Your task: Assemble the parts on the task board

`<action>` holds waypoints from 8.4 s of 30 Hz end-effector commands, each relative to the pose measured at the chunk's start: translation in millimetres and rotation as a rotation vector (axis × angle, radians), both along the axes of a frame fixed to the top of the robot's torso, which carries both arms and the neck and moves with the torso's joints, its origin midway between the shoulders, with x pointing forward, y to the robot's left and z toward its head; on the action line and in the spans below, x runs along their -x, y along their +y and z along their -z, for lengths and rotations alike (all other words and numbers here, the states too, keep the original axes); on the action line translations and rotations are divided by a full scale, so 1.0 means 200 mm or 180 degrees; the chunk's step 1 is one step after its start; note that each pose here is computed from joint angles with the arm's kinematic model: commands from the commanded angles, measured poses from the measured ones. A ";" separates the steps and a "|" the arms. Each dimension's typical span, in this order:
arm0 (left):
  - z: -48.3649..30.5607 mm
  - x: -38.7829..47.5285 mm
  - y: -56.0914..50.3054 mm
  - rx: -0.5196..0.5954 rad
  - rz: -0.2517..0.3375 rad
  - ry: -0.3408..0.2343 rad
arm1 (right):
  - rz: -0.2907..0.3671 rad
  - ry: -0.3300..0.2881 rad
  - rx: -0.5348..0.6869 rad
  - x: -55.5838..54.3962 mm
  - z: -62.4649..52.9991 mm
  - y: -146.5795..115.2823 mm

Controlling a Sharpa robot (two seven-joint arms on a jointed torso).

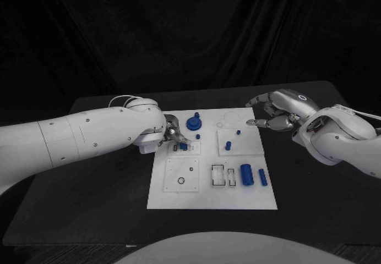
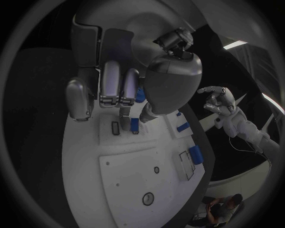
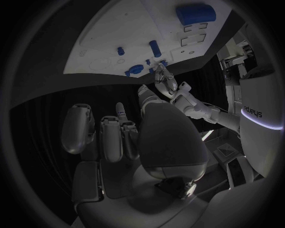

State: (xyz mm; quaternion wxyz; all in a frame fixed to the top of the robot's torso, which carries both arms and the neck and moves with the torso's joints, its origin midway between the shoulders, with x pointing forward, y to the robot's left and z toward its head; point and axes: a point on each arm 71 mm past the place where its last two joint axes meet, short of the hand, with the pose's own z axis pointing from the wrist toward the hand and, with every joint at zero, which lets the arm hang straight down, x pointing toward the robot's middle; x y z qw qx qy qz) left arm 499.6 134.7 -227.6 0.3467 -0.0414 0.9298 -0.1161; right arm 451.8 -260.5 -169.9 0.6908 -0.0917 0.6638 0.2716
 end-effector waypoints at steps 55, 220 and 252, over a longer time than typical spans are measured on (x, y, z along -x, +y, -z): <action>0.039 0.038 -0.02 0.0018 0.0177 0.0151 | 0.0062 0.0093 0.0055 -0.01 0.03 -0.01; -0.099 0.133 0.04 0.0074 0.0372 -0.1279 | 0.0160 0.0296 0.0072 0.01 0.09 -0.07; -0.016 0.179 0.02 -0.0044 0.0432 -0.1058 | 0.0149 0.0304 0.0072 0.01 0.09 -0.06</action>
